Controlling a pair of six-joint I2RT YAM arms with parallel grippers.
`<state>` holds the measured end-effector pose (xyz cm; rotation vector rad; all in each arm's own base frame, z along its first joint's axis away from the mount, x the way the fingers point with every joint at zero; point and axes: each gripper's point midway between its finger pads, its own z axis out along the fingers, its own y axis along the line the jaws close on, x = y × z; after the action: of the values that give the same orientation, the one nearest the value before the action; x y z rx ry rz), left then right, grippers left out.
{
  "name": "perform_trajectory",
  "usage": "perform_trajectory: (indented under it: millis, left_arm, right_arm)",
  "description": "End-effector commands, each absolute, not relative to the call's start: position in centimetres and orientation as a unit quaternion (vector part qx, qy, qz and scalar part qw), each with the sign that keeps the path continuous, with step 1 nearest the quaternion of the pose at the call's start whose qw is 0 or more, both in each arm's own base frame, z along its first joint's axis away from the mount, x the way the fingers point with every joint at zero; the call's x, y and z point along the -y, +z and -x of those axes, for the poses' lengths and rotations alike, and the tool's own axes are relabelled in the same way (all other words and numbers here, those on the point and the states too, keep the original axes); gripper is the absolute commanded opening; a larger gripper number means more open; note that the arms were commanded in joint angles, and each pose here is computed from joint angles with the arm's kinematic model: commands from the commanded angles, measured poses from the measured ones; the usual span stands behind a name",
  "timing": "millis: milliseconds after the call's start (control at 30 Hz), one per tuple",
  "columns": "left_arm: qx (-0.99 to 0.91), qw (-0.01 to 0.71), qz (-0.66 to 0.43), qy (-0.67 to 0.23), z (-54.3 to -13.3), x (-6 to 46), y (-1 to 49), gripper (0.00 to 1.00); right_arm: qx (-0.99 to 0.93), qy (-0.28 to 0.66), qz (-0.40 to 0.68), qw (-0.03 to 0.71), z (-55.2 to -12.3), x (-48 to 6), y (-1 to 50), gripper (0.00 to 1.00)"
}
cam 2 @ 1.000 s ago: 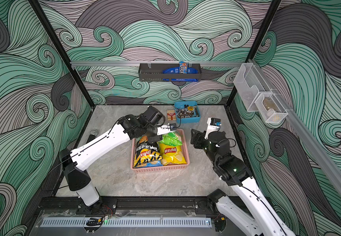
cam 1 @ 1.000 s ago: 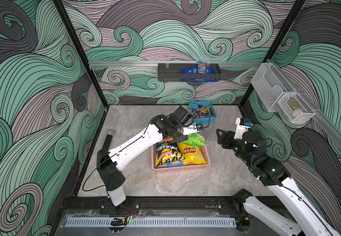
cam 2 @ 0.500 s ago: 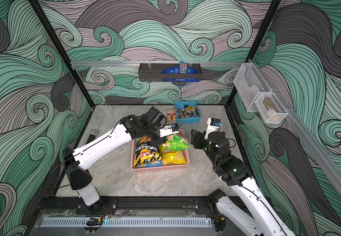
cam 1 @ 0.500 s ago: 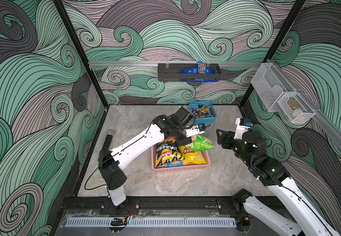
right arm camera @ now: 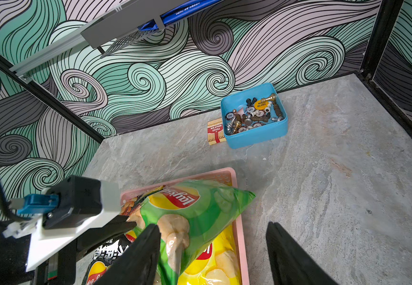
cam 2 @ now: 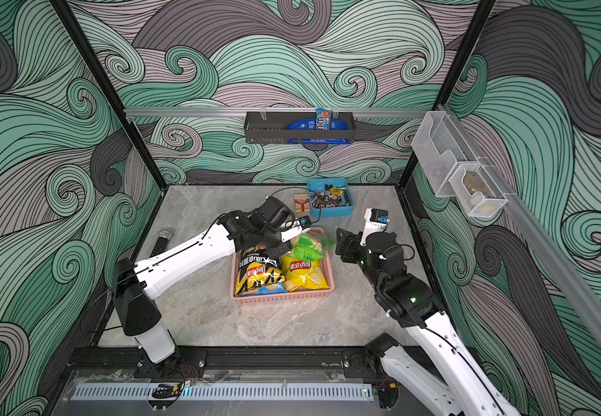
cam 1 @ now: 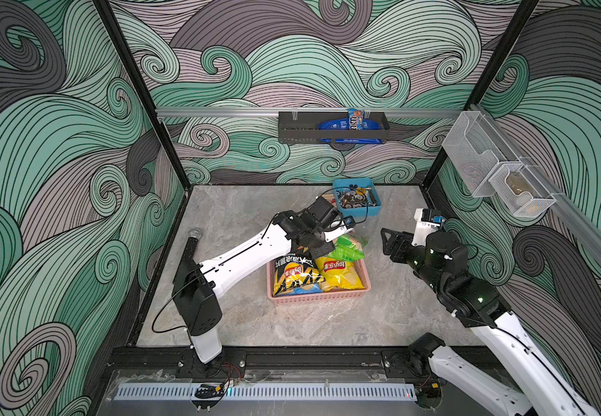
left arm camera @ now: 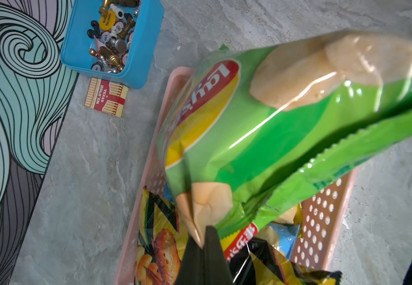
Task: Put the potato chips into the basket
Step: Place the potato chip in the basket.
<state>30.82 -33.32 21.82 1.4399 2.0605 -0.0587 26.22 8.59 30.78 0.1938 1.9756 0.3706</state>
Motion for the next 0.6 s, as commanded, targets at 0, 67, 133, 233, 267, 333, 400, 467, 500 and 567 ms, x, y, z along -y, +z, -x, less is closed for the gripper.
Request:
perform_trajectory:
  millis: [0, 67, 133, 233, 267, 333, 400, 467, 500, 567]
  left_arm:
    - [-0.787, 0.349, -0.508, -0.013, -31.4, 32.2, 24.7, 0.0]
    - [-0.786, 0.353, -0.507, -0.014, -31.1, 31.8, 25.2, 0.0]
    - [-0.782, 0.343, -0.52, -0.022, -30.4, 31.8, 24.8, 0.0]
    - [-0.775, 0.308, -0.55, -0.055, -28.6, 32.1, 23.1, 0.0]
    - [-0.774, 0.293, -0.558, -0.065, -28.0, 32.2, 22.4, 0.0]
    - [-0.773, 0.264, -0.571, -0.084, -26.9, 32.3, 21.2, 0.0]
    - [-0.769, 0.237, -0.585, -0.103, -25.8, 32.5, 20.3, 0.14]
    - [-0.76, 0.223, -0.598, -0.121, -24.8, 32.6, 20.1, 0.25]
    - [-0.755, 0.218, -0.605, -0.131, -24.3, 32.8, 20.3, 0.3]
    - [-0.742, 0.213, -0.617, -0.151, -23.4, 33.0, 21.0, 0.42]
  right_arm:
    - [-0.824, 0.161, -0.084, 0.536, -26.4, -8.7, 30.8, 0.71]
    - [-0.827, 0.164, -0.083, 0.532, -26.5, -8.9, 30.5, 0.71]
    - [-0.828, 0.166, -0.083, 0.529, -26.6, -9.1, 30.3, 0.71]
    - [-0.833, 0.171, -0.08, 0.52, -26.9, -9.5, 29.9, 0.71]
    - [-0.835, 0.173, -0.079, 0.517, -27.0, -9.7, 29.8, 0.71]
    - [-0.836, 0.177, -0.077, 0.513, -27.1, -10.0, 29.7, 0.71]
    - [-0.839, 0.181, -0.074, 0.508, -27.2, -10.3, 29.5, 0.71]
    - [-0.841, 0.188, -0.067, 0.502, -27.2, -10.8, 29.4, 0.71]
    - [-0.844, 0.191, -0.063, 0.497, -27.3, -11.0, 29.3, 0.71]
    - [-0.849, 0.202, -0.051, 0.485, -27.4, -11.8, 28.8, 0.71]
